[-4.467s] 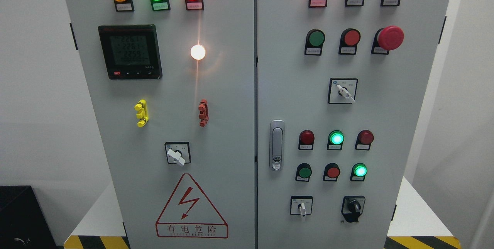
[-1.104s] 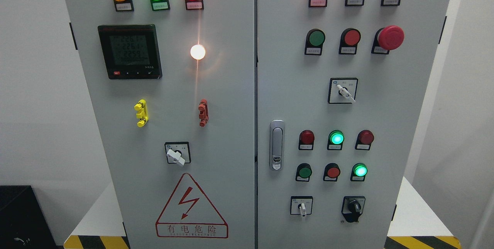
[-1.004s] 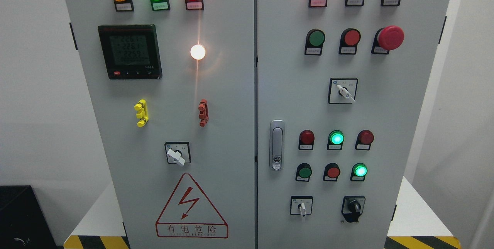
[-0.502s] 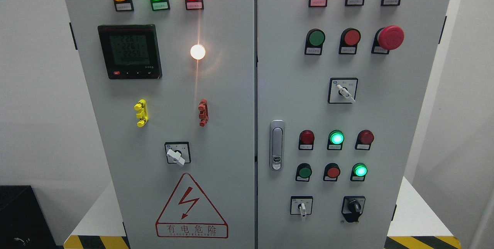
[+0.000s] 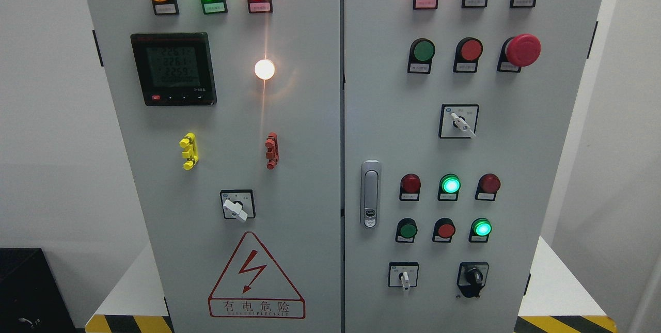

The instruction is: Flip black knob to close circuit

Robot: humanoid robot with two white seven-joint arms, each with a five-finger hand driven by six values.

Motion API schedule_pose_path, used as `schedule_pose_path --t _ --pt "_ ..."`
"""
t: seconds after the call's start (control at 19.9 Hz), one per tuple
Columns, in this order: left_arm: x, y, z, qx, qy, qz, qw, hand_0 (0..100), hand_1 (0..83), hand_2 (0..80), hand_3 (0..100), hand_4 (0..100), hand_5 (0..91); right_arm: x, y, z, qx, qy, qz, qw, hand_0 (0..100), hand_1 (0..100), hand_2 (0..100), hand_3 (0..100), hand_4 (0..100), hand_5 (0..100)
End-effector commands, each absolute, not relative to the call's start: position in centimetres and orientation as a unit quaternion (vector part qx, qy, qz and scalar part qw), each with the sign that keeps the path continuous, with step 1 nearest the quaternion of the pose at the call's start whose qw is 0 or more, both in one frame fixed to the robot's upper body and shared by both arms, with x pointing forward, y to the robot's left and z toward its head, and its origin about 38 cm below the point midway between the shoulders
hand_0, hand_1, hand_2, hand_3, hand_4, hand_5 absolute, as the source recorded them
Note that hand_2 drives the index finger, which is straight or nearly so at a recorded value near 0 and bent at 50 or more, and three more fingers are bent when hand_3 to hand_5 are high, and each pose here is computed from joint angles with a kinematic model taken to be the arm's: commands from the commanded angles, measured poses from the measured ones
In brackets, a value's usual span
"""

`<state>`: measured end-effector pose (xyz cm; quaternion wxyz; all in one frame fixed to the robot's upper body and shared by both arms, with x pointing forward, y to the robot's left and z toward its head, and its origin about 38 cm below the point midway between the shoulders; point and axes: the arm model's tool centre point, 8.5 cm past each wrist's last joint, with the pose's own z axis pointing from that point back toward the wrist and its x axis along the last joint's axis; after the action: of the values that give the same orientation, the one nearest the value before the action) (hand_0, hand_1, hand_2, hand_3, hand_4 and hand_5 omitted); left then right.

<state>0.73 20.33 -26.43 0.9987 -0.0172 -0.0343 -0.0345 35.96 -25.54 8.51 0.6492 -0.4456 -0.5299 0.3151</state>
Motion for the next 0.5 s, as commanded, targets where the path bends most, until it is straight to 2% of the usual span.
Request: schedule_pose_path --t 0.0,0.45 --pt "0.1 20.2 -26.5 -0.019 -0.035 -0.033 0.999 12 55.6 0.0 0 0 0.0 38.1 -25.6 12.6 -0.484 -0.543 0.306 0.614 0 0 92 100 93 100" --pt "0.1 20.3 -26.5 -0.018 -0.035 -0.033 0.999 12 55.6 0.0 0 0 0.0 40.0 -25.7 14.5 -0.495 -0.537 0.308 0.610 0 0 92 100 93 100"
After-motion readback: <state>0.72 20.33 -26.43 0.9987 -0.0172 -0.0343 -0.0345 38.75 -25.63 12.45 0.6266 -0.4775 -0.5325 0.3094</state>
